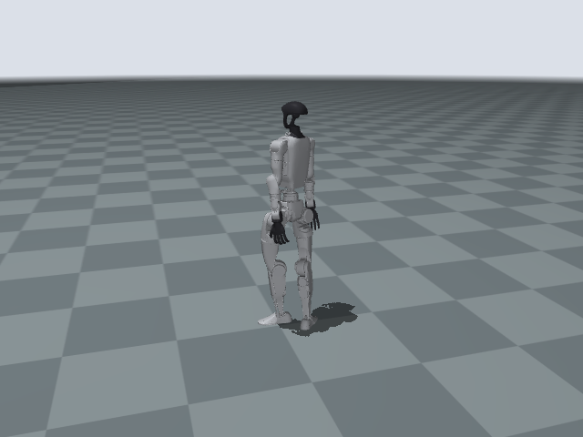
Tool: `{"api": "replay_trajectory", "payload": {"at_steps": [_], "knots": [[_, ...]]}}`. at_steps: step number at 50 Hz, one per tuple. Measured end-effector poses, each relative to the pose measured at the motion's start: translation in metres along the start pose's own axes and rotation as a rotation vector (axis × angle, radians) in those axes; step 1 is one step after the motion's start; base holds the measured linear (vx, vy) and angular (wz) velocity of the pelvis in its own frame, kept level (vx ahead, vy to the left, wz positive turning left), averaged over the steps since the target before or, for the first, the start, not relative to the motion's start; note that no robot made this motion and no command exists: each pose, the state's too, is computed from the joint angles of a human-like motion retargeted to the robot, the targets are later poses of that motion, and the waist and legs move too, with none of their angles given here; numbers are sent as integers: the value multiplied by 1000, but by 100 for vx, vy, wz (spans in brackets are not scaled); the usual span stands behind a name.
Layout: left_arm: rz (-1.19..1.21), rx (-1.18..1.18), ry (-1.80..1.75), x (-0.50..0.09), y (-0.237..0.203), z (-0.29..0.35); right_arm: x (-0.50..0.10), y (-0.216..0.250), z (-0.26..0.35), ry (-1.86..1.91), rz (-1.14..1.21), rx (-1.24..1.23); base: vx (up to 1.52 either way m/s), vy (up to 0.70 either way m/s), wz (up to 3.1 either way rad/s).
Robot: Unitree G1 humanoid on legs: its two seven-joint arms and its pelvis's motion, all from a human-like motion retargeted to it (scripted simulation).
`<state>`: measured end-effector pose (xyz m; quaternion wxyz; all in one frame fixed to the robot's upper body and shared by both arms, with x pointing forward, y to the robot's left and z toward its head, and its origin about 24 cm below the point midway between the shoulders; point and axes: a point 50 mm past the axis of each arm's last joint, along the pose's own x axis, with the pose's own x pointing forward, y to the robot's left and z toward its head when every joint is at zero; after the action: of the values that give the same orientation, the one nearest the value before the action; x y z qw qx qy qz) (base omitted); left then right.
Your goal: In place motions
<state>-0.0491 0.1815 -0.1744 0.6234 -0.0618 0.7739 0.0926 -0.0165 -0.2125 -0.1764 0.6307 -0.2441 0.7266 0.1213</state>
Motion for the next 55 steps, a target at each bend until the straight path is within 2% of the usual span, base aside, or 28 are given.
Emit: {"api": "replay_trajectory", "payload": {"at_steps": [6,21,25,30,40,50,55], "knots": [[-28,38,-21,-1,-7,10,0,-5,4,-33,3,33,37,17,182],[9,155,-232,-13,2,75,-6,-6,58,-203,3,-52,13,-11,142],[22,190,-219,-14,5,77,-5,4,52,-171,64,-64,15,-21,53],[-2,114,-202,-11,-1,66,-5,-2,54,-191,21,-90,5,-15,41],[-5,133,-103,-5,2,36,-3,4,41,-140,58,-33,5,-8,-12],[-2,109,-161,-7,-1,52,-3,6,36,-123,53,-91,1,1,-147],[-17,121,-197,-9,-6,62,-5,-8,50,-177,17,-96,-11,4,-128]]}}
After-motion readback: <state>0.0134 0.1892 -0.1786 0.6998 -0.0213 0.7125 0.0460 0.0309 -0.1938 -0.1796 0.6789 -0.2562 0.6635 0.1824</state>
